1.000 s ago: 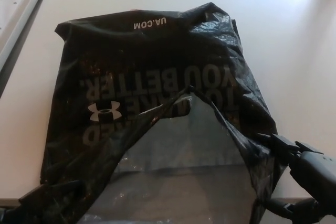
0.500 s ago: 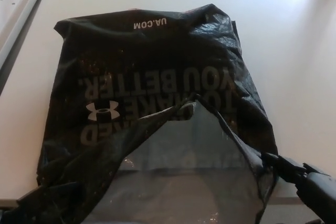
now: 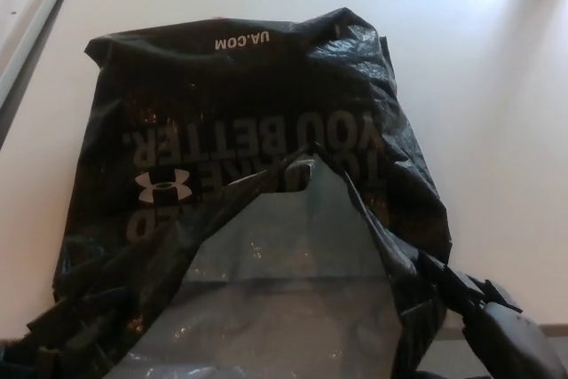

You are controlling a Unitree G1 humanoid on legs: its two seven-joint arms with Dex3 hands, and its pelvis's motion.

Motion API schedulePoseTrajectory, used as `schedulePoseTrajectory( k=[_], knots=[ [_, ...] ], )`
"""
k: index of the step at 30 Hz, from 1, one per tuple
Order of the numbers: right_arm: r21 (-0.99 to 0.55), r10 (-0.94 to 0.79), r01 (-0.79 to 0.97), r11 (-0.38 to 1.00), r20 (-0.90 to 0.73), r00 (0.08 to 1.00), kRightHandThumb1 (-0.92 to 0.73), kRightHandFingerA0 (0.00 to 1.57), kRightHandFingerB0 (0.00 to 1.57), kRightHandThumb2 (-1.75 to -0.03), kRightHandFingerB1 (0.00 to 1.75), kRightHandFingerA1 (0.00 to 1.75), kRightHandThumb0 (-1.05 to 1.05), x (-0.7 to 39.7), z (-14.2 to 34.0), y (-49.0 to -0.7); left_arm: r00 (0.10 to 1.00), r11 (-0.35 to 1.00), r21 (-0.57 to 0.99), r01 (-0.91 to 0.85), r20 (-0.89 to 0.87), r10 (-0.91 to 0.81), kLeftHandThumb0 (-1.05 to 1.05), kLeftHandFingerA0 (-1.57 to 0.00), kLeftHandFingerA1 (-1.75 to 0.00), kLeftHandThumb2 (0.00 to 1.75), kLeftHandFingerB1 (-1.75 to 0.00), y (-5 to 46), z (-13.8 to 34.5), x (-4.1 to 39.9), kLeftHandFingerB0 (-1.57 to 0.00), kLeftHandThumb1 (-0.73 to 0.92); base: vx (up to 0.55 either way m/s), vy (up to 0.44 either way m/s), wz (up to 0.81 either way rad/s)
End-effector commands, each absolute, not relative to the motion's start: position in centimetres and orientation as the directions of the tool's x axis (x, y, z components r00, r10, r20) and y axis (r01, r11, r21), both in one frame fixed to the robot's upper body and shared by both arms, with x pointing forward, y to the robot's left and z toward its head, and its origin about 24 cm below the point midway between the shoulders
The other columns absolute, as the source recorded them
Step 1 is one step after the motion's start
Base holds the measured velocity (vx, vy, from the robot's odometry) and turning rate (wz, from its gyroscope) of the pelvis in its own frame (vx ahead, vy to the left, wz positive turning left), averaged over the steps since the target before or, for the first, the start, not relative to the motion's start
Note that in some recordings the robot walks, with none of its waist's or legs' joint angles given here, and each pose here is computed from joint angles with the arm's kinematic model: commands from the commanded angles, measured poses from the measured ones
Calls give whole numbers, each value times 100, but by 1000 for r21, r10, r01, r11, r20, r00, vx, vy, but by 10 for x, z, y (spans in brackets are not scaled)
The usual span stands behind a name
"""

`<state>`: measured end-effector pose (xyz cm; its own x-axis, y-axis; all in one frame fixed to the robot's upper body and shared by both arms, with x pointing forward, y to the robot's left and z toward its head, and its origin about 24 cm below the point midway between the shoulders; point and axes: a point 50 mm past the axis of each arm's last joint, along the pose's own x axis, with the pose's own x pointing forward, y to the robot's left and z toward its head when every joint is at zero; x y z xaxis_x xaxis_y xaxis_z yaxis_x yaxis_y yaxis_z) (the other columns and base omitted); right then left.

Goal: A plastic bag is kept infront of the robot in the middle of the desk and the robot uses both its hands to grab it from the top and lifts it up and then releases it.

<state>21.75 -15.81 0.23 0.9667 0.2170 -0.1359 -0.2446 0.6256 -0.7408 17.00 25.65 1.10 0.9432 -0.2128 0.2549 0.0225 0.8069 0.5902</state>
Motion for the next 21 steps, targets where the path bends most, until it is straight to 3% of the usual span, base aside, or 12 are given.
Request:
schedulePoseTrajectory(
  k=[1,2,7,11,12,13,14,15,16,17,18,21],
  knots=[
    [-745,158,-180,643,-101,982,-47,5,0,-70,13,48,-35,223,-8,-147,963,812,584,2,217,-158,-13,-63,-42,56,-35,258,7,172,-44,53,0,0,0],
    [-756,147,-153,637,-76,986,-50,26,2,-58,24,57,-31,225,-9,-145,963,809,587,0,217,-157,-21,-58,-40,57,-36,257,7,172,-50,55,0,0,0],
    [-732,64,-20,681,32,997,-51,17,16,-62,37,43,-34,233,-15,-138,966,822,570,-7,217,-143,-25,-62,-39,57,-43,254,5,173,-74,55,0,0,0],
    [-663,-44,139,736,157,987,-52,23,25,-61,43,50,-29,236,-16,-131,969,837,547,-18,217,-121,-25,-78,-58,56,-90,253,3,173,-80,55,0,0,0],
    [-612,-95,185,769,176,980,-56,27,28,-56,39,62,-24,238,-16,-128,971,830,558,-7,203,-128,-22,-80,-86,59,-144,253,4,173,-72,57,0,0,0],
    [-590,-118,205,781,183,976,-56,27,28,-56,39,62,-24,239,-16,-127,972,827,562,-2,196,-131,-22,-80,-86,59,-144,253,4,173,-72,57,0,0,0],
    [-574,-135,223,788,192,972,-59,29,33,-57,52,80,-27,240,-14,-125,972,828,561,6,192,-137,-20,-67,-161,56,-161,253,5,173,-61,65,0,0,0],
    [-549,-159,248,798,205,966,-59,29,33,-57,52,80,-27,242,-13,-123,972,830,558,18,185,-146,-20,-67,-161,56,-161,253,5,174,-61,65,0,0,0],
    [-522,-187,266,810,201,962,-61,24,31,-57,93,117,-28,244,-11,-125,974,838,546,23,176,-142,-29,-110,-145,77,-133,250,3,175,-85,52,0,0,0],
    [-510,-199,277,815,201,959,-61,24,31,-57,93,117,-28,245,-10,-125,975,841,540,26,172,-140,-29,-110,-145,77,-133,249,3,175,-85,52,0,0,0],
    [-402,-198,263,877,197,960,-74,31,28,-54,158,175,-22,247,-7,-123,972,839,543,28,182,-151,-20,-80,-175,57,-175,248,4,176,-53,72,0,0,0],
    [-334,-211,270,903,202,956,-90,75,46,-61,175,175,-23,253,-3,-121,967,832,555,28,195,-162,-18,-75,-175,57,-175,247,9,177,-52,76,0,0,0]
  ],
)
